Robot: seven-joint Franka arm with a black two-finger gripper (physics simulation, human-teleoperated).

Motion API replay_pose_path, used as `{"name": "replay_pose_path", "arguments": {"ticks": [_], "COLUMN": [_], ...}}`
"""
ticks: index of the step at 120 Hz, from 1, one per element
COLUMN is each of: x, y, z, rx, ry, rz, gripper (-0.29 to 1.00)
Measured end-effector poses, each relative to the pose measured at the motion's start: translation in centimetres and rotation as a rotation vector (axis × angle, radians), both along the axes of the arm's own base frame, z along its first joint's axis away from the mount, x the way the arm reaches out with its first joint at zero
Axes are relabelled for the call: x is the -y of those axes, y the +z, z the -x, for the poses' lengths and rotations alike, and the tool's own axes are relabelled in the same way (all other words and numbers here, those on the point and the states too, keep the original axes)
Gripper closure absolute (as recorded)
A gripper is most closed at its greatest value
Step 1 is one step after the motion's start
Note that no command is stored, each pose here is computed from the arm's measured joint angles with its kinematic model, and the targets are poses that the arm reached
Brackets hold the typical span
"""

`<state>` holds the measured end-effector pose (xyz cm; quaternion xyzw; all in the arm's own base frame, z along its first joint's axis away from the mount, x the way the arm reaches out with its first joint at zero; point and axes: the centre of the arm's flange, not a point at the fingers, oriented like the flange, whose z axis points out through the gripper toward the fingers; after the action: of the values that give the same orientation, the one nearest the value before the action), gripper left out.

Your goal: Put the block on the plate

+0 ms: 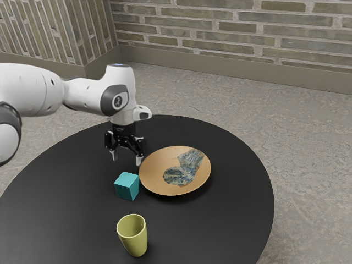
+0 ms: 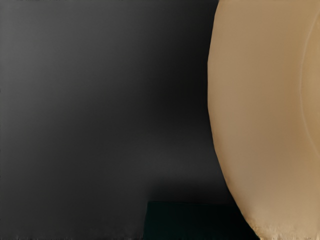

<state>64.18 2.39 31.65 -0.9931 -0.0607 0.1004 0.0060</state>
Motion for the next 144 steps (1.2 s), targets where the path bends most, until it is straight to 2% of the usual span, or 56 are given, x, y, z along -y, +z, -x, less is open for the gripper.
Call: {"name": "replay_pose_path", "arguments": {"ticks": [35, 58, 144], "x": [1.4, 1.4, 2.8], "y": [0.9, -1.1, -3.8], "z": [3.0, 4.4, 4.4], "rx": [-0.004, -0.038, -0.048], "ry": [-0.017, -0.015, -0.029], "rz": [0.013, 0.014, 0.024], "gripper": [0.00, 0.00, 0.00]}}
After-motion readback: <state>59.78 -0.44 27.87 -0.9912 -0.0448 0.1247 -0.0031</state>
